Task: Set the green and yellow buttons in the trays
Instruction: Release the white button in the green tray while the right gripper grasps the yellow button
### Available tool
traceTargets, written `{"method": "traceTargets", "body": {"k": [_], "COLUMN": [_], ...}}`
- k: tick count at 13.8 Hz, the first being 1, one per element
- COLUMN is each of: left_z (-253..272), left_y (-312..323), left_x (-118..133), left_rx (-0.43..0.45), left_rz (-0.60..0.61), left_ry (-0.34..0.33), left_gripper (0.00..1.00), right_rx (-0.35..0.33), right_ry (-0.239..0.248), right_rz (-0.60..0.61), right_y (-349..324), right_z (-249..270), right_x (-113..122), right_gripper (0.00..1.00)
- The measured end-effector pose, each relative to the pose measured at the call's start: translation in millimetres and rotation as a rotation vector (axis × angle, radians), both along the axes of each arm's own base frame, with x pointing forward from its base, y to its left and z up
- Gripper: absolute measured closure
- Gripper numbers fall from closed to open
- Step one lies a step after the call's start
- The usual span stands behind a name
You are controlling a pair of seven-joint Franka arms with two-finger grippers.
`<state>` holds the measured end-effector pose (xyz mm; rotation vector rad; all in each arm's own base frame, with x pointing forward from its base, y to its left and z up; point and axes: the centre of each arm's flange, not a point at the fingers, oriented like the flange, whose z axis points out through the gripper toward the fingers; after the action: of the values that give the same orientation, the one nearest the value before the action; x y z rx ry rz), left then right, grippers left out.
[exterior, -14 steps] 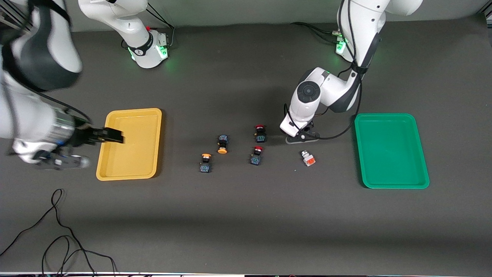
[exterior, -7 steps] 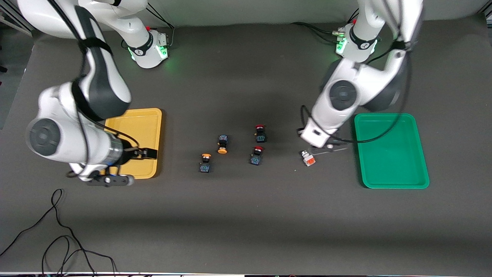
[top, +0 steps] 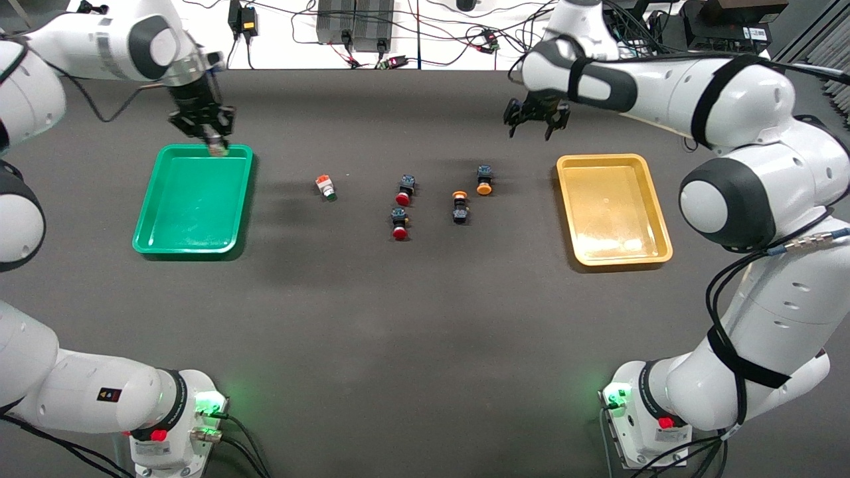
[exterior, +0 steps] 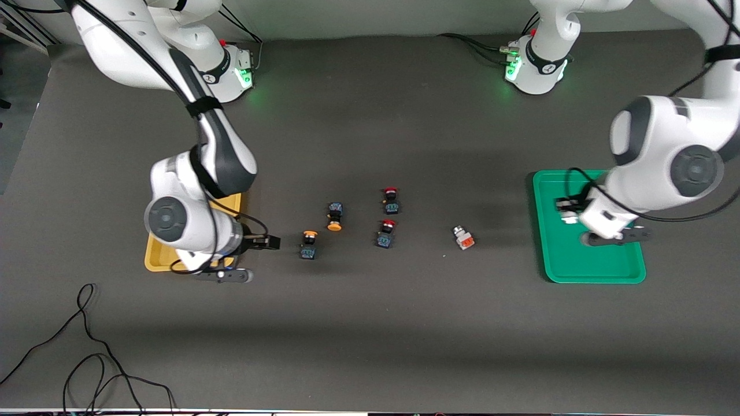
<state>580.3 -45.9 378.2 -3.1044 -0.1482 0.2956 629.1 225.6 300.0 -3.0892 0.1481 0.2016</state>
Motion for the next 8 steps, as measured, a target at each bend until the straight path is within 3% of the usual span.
{"method": "traceTargets", "body": {"k": [4, 8], "left_z": [-91, -169], "left_y": [34, 48], "left_x": [-8, -20], "left_rx": [0.008, 0.001], "left_rz": [-0.028, -0.053], "left_ry": [-0.064, -0.075], "left_gripper": [0.67, 0.67], "right_rx": [-0.003, 0.000], "right_ry": [-0.037, -0.068], "right_rz": [-0.022, -0.032], "right_y": [52, 70], "right_z": [-51, -95], "right_x": [-14, -19], "right_gripper": [0.00, 0.00]}}
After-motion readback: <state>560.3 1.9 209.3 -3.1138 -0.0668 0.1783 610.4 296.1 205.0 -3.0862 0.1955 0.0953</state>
